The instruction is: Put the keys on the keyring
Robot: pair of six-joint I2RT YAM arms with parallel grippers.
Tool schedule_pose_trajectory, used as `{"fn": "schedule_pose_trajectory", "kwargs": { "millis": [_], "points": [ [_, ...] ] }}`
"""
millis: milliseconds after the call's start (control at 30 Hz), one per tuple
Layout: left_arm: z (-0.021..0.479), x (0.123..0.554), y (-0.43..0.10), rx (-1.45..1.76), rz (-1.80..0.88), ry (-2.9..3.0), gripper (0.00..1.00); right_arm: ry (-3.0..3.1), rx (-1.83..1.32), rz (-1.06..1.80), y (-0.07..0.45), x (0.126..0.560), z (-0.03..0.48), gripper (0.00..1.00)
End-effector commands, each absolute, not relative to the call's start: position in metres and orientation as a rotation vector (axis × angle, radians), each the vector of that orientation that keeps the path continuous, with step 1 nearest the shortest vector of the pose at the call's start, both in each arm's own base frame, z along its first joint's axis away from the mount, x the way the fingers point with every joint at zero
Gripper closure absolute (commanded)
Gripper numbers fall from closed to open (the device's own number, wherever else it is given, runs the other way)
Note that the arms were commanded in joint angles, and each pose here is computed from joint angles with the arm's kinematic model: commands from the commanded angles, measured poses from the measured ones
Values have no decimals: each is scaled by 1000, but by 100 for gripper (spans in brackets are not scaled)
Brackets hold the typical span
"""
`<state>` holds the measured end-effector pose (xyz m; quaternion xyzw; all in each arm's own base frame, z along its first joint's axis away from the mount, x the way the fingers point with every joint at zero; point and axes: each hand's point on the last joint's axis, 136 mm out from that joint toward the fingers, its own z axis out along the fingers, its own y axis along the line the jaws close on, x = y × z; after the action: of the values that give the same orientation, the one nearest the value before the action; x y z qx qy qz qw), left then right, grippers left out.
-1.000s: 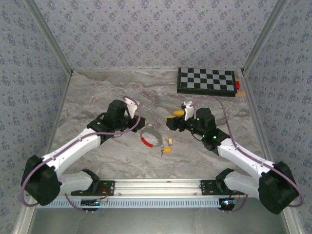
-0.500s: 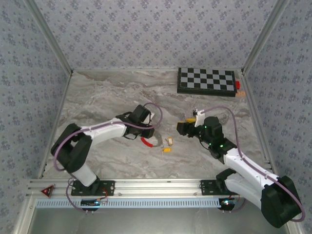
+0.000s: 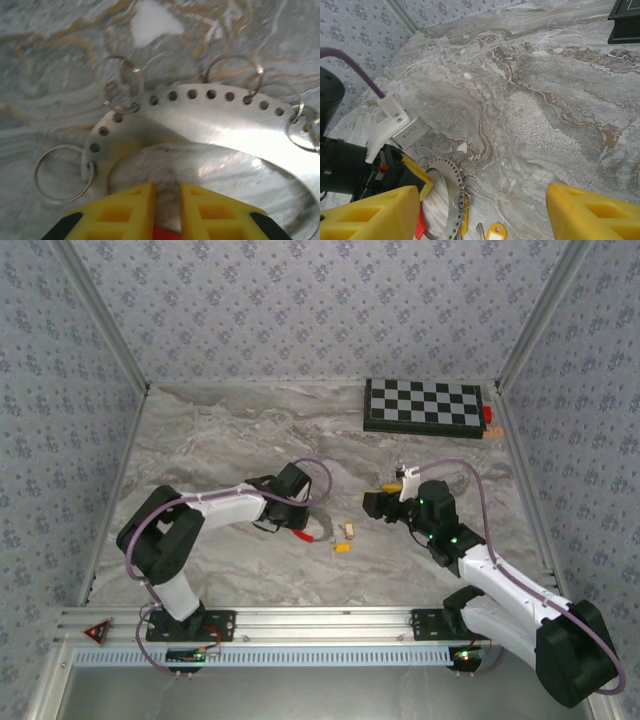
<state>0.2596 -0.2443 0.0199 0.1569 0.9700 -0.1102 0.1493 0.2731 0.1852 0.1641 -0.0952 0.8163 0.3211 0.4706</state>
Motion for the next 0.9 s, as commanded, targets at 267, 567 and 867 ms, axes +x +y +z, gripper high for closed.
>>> {"fn": "schedule_pose_trajectory", "kwargs": {
  "millis": [267, 567, 867],
  "points": [
    [26, 208, -138, 166, 38, 2945, 79, 1997, -209, 777, 184, 277, 163, 31],
    [73, 234, -176, 263, -211, 2764, 71, 1999, -222, 777, 186, 276, 162, 31],
    [78, 247, -216, 477, -294, 2727, 68, 2004, -241, 789, 191, 275, 161, 31]
  ]
}}
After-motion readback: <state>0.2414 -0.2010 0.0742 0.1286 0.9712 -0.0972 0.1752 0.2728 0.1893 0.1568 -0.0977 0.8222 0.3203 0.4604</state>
